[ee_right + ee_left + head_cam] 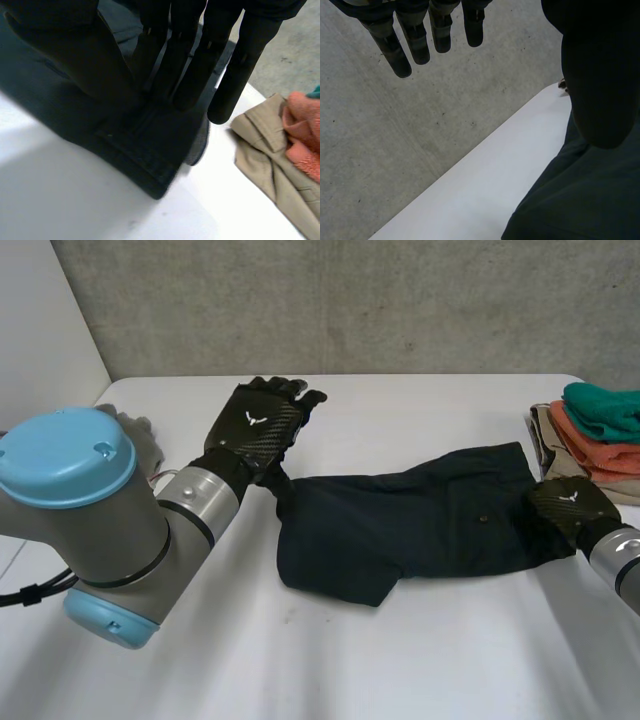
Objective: Fold the laundry.
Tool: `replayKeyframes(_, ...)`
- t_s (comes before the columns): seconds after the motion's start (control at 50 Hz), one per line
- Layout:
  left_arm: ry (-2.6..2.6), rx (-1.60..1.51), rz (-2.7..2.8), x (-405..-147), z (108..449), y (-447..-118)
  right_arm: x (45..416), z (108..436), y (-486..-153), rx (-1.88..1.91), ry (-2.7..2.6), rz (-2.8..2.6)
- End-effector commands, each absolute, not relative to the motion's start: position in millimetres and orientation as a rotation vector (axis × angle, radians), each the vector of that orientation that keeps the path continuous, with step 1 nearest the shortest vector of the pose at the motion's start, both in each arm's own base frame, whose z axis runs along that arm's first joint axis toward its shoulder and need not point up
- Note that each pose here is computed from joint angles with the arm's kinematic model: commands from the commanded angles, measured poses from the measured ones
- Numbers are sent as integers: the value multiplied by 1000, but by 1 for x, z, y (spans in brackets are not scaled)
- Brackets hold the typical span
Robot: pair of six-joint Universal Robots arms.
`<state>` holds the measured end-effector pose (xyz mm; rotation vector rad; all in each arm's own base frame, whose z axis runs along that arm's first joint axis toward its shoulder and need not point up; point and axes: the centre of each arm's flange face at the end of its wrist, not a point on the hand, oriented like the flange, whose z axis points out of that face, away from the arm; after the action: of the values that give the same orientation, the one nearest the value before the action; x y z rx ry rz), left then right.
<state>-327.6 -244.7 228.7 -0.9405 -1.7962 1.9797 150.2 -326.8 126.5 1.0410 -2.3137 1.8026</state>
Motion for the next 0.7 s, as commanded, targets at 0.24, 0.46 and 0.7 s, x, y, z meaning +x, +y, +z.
replayKeyframes(0.24, -1839, -918, 1986, -310, 230, -241, 231, 196, -295, 1326, -1852, 1992)
replayKeyframes(0.46, -1849, -929, 1956, -306, 225, -234, 163, 161, -321, 1088, -2180, 1762)
replayKeyframes(0.7, -1850, -930, 1947, -307, 224, -231, 137, 124, -330, 1127, -2364, 1745)
